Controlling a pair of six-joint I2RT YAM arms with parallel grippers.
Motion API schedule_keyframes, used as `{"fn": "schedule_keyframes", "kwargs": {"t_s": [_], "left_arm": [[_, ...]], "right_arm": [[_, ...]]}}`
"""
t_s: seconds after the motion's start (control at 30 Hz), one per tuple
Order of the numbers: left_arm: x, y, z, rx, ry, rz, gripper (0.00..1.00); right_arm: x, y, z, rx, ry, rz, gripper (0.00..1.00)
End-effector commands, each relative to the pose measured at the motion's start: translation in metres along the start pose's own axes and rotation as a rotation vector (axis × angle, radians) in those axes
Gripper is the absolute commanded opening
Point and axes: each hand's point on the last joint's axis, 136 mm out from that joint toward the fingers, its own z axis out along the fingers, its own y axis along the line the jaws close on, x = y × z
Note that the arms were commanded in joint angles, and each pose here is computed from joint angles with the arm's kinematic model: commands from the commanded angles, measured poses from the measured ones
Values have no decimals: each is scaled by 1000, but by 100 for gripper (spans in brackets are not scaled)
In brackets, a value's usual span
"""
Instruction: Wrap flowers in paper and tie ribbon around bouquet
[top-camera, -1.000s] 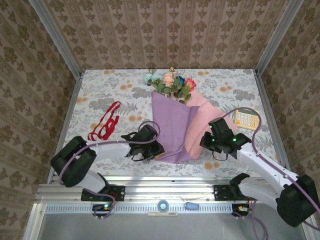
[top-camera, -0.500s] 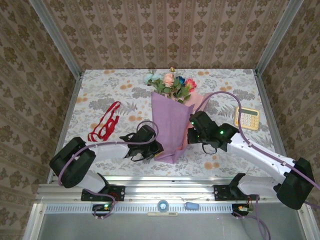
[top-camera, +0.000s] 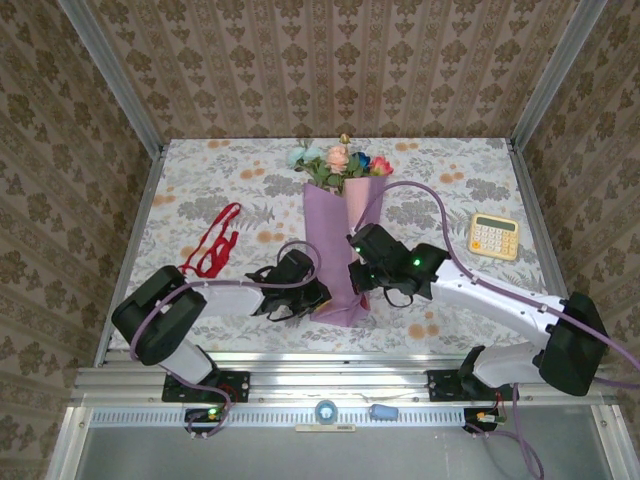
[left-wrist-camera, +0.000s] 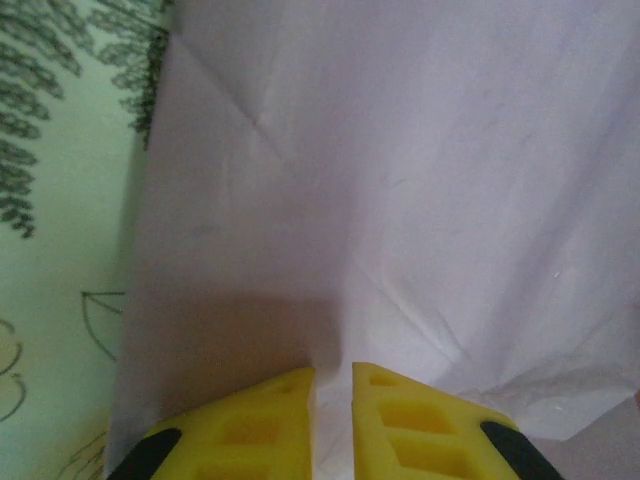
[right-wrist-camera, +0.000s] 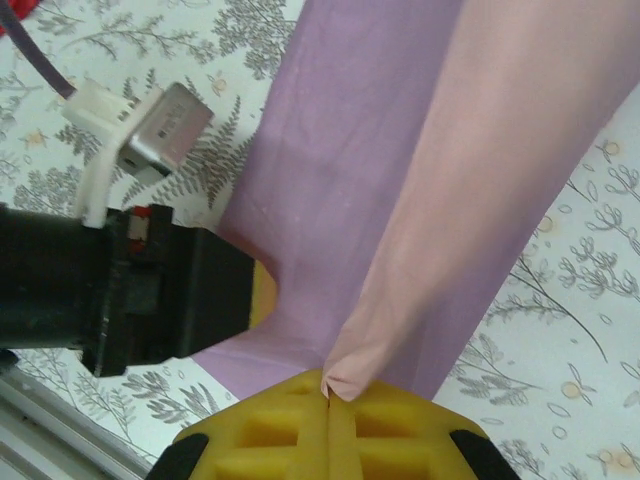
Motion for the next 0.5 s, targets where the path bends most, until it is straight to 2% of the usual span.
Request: {"fn": "schedule_keyframes", "kwargs": {"t_s": [0.0,0.13,0.47], "left_arm": [[4,9,5,-15,5,-16,17],[7,13,7,-20,4,-26,14],[6,27,9,-8,-73,-47,6]], "right_arm": [[-20,16,0,-54,-51,-3,0],[-35,35,4,-126,-73,27,0],[-47,75,51,-306,-3,107,0]]}}
